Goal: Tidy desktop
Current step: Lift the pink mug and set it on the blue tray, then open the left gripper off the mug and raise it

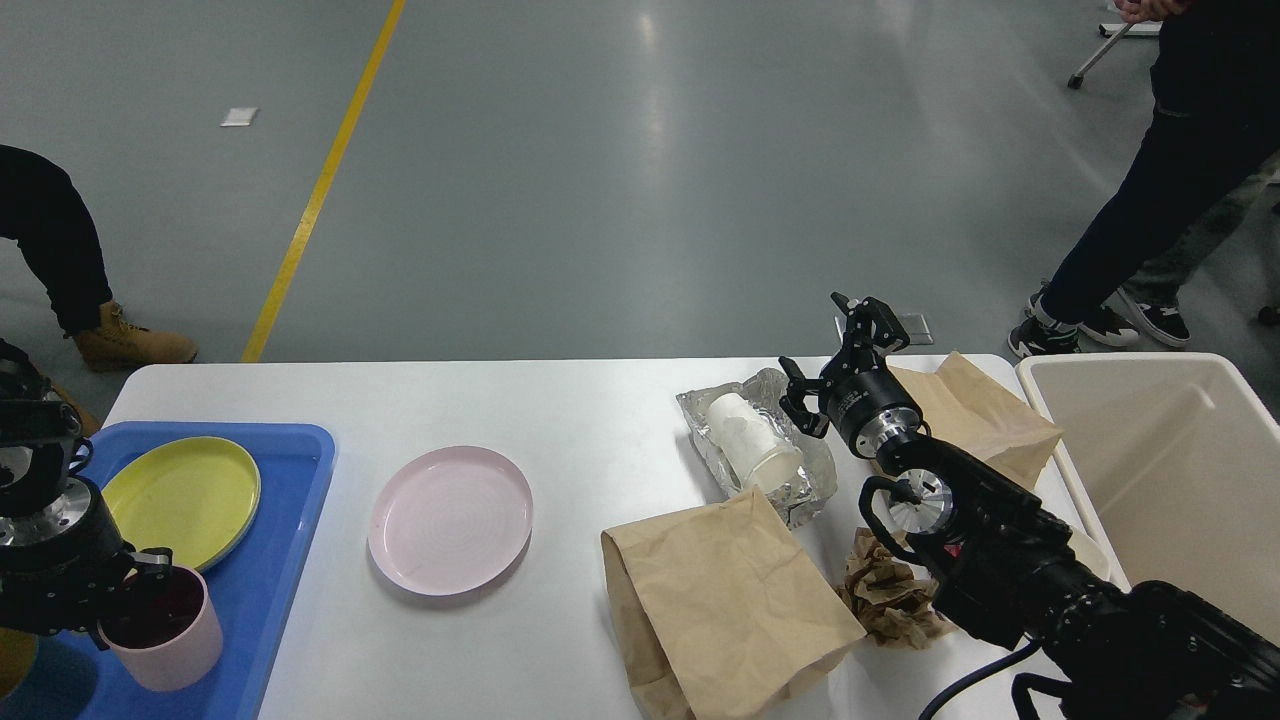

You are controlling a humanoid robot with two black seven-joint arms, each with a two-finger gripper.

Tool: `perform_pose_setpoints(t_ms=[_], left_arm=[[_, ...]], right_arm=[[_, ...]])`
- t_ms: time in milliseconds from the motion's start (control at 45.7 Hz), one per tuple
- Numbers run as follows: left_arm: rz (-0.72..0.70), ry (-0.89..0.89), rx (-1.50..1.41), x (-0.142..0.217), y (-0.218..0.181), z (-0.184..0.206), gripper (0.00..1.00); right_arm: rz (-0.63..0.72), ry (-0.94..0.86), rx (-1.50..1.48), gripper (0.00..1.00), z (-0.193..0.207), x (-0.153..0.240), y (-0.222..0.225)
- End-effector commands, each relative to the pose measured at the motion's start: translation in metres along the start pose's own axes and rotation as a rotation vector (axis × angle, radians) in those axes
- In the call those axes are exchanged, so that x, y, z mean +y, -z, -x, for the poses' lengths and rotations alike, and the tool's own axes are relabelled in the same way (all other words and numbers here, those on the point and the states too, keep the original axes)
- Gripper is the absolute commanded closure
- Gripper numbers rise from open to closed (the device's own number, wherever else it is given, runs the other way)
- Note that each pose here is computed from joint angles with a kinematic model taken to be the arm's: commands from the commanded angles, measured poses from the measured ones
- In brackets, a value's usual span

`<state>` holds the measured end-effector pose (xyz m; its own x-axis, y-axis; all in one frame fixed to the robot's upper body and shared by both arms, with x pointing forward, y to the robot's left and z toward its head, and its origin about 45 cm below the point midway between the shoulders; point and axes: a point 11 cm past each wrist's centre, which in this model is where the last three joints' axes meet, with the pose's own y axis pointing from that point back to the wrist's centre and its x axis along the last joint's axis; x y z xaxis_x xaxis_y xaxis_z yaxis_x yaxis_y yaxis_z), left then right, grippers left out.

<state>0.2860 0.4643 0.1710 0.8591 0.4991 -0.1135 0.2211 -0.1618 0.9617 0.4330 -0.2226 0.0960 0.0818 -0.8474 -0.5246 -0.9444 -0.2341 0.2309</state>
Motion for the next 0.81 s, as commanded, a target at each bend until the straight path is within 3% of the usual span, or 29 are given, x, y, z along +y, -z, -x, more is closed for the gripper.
perform_pose_setpoints(t_ms=[0, 504, 788], left_arm=[[-0.010, 0.009, -0.022, -0.0098, -0.0108, 0.0049, 1.00], [-0.021, 0.013, -0.029, -0.0182, -0.0134, 0.0085, 1.00], [-0.010, 0.014, -0.031, -0.0180, -0.0168, 0.0087, 0.83]], right_arm=[[0.000, 0.000, 0.000, 0.00, 0.0000, 0.0000, 0.0000], [0.000, 0.000, 0.000, 0.00, 0.0000, 0.0000, 0.0000], [0.000, 0.000, 0.000, 0.00, 0.0000, 0.0000, 0.0000]])
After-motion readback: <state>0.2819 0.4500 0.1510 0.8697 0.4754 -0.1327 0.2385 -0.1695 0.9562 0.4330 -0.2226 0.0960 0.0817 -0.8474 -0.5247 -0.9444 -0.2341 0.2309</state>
